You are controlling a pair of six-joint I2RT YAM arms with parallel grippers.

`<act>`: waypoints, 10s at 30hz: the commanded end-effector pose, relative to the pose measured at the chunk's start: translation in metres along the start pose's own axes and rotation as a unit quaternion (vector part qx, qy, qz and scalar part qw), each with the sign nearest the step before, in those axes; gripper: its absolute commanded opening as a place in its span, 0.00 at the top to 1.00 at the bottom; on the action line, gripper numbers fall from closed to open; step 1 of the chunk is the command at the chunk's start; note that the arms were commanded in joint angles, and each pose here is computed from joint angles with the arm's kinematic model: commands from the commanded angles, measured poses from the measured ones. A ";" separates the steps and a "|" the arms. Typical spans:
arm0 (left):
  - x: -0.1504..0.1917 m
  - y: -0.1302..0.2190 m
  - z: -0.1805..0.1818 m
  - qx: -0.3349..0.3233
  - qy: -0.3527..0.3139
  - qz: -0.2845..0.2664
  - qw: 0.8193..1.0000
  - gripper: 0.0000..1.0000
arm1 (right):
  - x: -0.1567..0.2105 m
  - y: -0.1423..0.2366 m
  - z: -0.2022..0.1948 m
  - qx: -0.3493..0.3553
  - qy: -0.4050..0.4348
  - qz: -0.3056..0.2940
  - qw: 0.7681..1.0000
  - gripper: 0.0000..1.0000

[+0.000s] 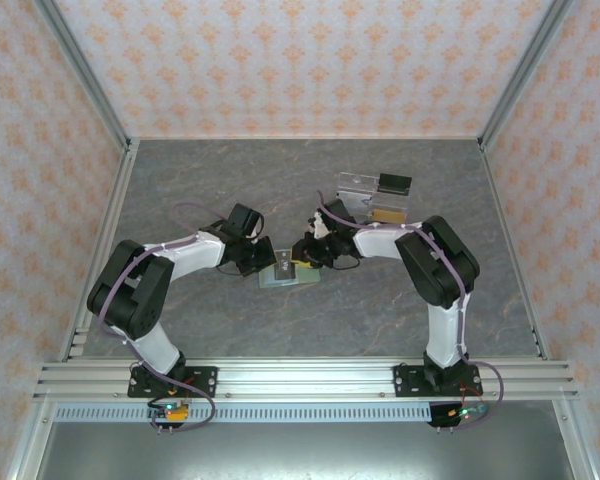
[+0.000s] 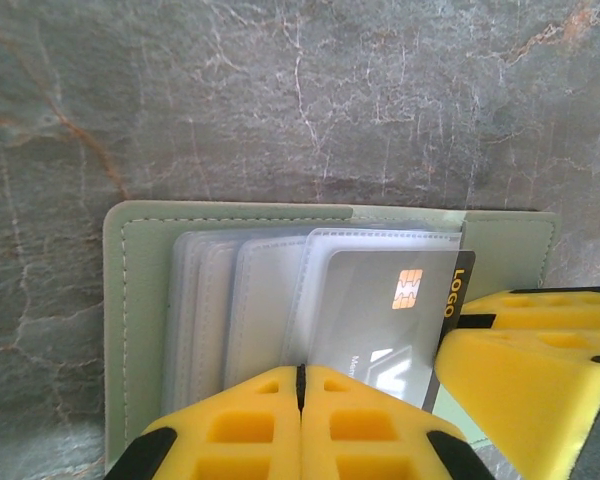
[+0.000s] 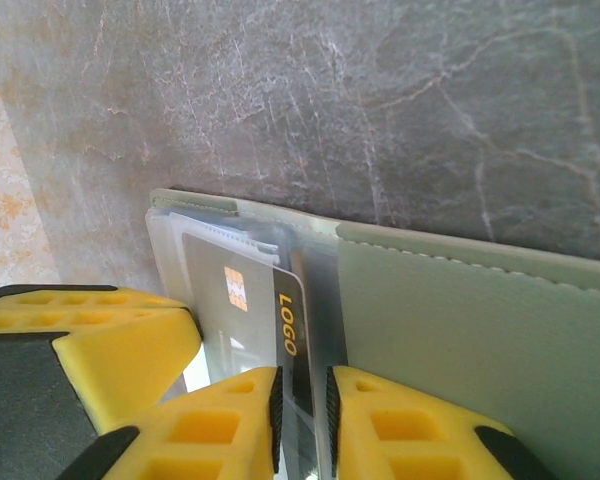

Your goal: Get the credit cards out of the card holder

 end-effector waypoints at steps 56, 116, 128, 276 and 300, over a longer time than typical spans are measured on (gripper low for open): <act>-0.069 0.132 -0.162 0.416 -0.053 -0.129 0.899 0.51 | -0.036 0.198 0.136 -0.285 0.151 -0.113 0.940 1.00; -0.088 0.100 -0.012 -0.023 -0.047 -0.169 0.984 0.00 | -0.166 0.288 0.003 0.299 0.543 -0.116 0.776 1.00; -0.085 0.096 -0.003 -0.032 -0.038 -0.150 0.987 0.00 | -0.173 0.281 -0.028 0.345 0.616 -0.014 0.708 1.00; -0.053 0.067 0.009 0.008 0.002 -0.112 0.994 0.00 | -0.101 0.173 -0.048 0.156 0.026 -0.270 0.950 0.24; -0.047 0.067 0.047 -0.058 0.067 -0.119 0.989 0.01 | 0.035 0.010 0.039 0.259 0.240 -0.090 0.931 0.30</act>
Point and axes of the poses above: each hand's point on the last joint's axis, 136 mm out from that joint toward the fingers, its own y axis back along the fingers, its own z axis along the line the jaws close on, x = y × z, the point moved 2 cm from there along y, back along the fingers, and after that the axes turned 7 degrees about -y, right-handed, at the moved point
